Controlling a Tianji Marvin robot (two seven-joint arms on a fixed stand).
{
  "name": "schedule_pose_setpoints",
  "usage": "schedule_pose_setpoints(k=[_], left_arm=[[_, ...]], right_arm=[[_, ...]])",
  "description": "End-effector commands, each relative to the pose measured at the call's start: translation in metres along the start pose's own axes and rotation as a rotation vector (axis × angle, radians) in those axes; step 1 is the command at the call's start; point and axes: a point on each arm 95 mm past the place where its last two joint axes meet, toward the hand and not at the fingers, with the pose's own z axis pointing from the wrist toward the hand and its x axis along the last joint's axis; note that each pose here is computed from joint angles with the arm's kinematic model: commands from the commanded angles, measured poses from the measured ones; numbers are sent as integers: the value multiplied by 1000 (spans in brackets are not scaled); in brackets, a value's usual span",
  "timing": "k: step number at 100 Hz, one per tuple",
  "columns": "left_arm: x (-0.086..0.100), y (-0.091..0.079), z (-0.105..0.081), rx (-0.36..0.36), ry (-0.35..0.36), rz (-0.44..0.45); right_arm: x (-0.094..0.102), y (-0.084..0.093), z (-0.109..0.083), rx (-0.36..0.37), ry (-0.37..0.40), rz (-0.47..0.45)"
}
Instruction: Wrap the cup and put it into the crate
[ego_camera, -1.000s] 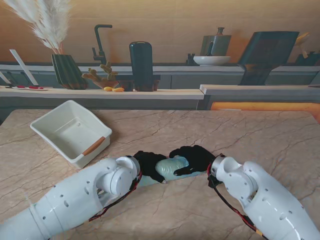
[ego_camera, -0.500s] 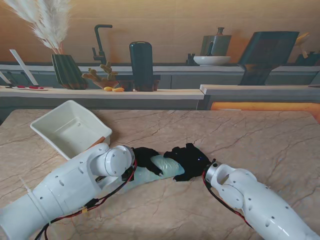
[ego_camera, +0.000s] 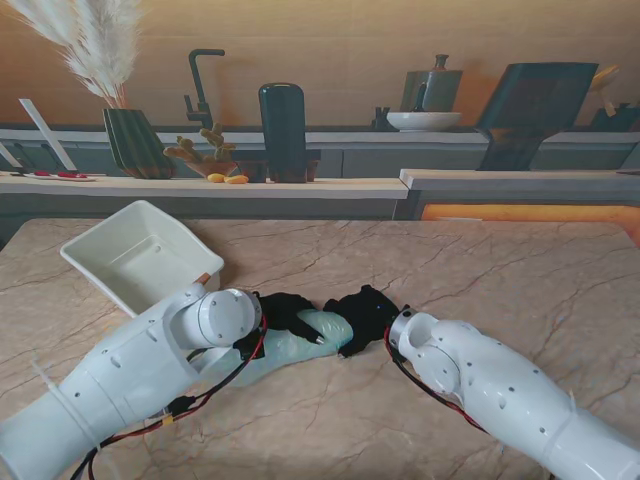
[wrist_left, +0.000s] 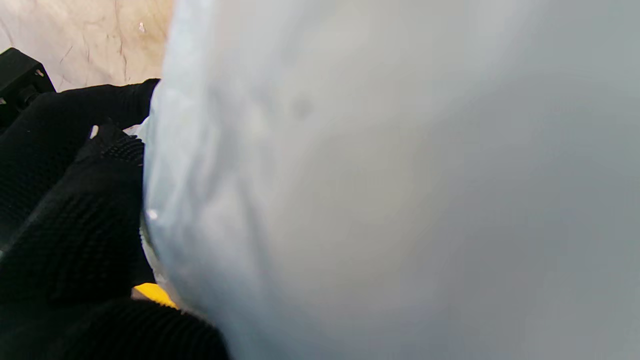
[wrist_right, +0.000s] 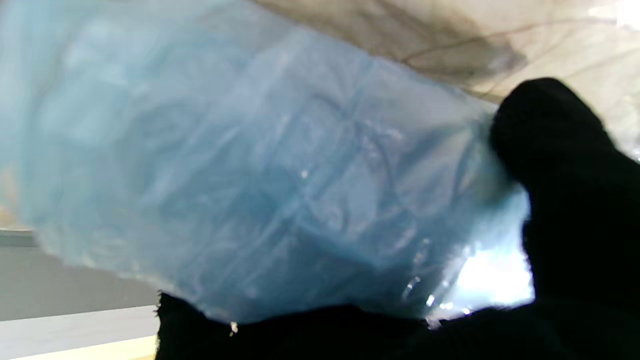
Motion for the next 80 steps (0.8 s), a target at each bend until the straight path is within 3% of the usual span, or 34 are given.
schedule_pose_setpoints(k=[1,22,41,60,71,80], left_arm=[[-29,43,4,-55,-72,-28],[-23,32,-15,171,-20,-17],[-12,31,-40,352,68,100],[-3,40,-61,393,145,273],[1,51,-68,332,143,362],[4,61,-66,322,140,437]], right_arm=[[8,-24,-2,86,13,-6],[11,-19,0,282,-49,133],[7,-11,0,432,-105,234],[0,-4,-2,545,-133,330],[-3,-2,0,621,-134,401],[-4,-1,2,682,-135,449]])
